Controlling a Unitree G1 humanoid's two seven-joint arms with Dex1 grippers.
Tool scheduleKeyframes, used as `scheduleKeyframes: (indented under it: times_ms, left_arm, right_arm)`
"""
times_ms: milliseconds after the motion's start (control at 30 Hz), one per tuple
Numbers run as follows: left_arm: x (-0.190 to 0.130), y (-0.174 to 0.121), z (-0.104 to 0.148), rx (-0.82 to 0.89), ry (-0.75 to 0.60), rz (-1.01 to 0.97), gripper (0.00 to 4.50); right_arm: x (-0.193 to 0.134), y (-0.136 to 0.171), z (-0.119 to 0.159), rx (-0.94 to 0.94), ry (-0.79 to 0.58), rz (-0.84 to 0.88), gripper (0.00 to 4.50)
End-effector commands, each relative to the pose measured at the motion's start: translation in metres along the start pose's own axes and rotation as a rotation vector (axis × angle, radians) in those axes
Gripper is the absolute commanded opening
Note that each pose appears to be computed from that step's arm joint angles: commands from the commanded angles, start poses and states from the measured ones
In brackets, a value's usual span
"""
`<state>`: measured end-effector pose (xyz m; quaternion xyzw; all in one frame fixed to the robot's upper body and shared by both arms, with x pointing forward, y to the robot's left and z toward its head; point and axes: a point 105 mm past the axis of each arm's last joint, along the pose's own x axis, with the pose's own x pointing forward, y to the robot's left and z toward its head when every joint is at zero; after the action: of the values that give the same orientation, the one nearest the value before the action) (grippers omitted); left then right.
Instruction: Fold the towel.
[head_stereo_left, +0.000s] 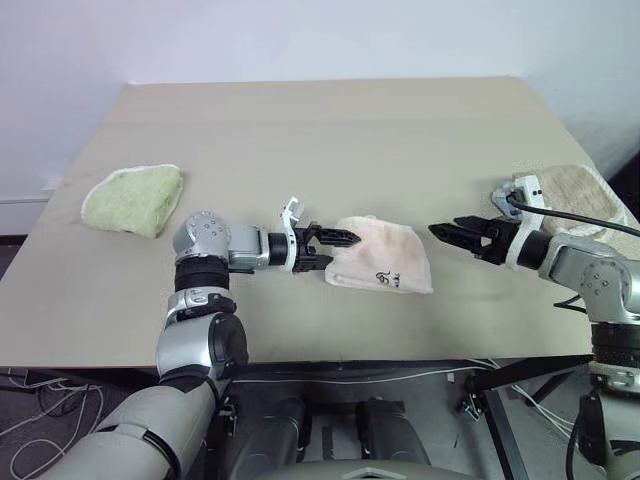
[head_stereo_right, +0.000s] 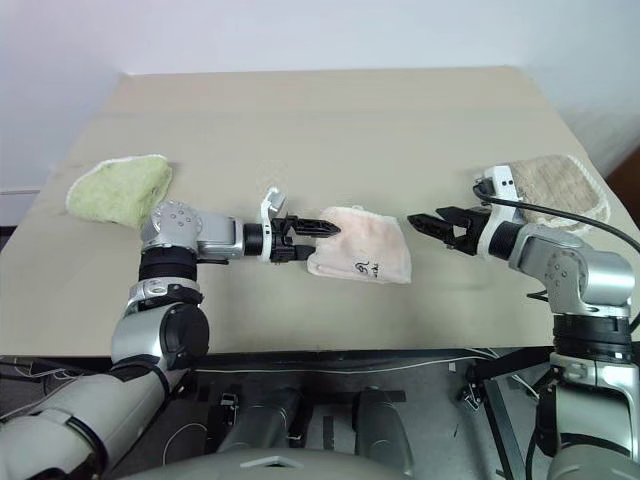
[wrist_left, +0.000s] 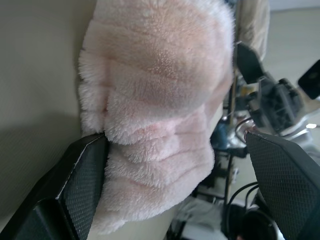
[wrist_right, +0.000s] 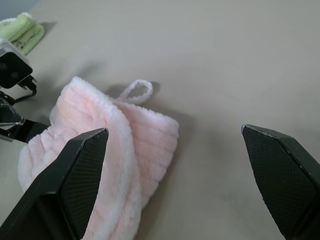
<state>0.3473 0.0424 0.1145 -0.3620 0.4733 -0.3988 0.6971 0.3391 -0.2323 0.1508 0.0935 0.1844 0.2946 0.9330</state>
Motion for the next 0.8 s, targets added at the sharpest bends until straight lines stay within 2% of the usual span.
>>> scheduleKeyframes:
  times_ms: [33, 167, 200, 233, 567, 800]
  left_arm:
    - [-0.019, -0.002, 0.014, 0.073, -0.004, 0.054, 4.49]
    - [-0.027, 0.013, 0.024, 0.133, -0.012, 0.145, 4.49]
    - [-0.024, 0.016, 0.024, 0.148, -0.004, 0.160, 4.32]
    - [-0.020, 0.015, 0.023, 0.155, 0.007, 0.146, 4.11]
    - [0.026, -0.018, 0.004, 0.136, 0.116, -0.026, 4.11]
    - [0.043, -0.038, -0.005, 0.213, 0.169, -0.113, 4.11]
  right_arm:
    - [-0.013, 0.002, 0.009, -0.041, -0.030, -0.018, 4.50]
    - [-0.015, 0.003, 0.005, -0.044, -0.031, -0.033, 4.50]
    - [-0.015, 0.002, 0.004, -0.047, -0.028, -0.039, 4.50]
    - [-0.015, 0.002, 0.003, -0.049, -0.025, -0.045, 4.50]
    - [-0.019, -0.002, 0.004, -0.051, -0.033, -0.073, 4.50]
    - [-0.020, -0.006, 0.005, -0.070, -0.043, -0.102, 4.50]
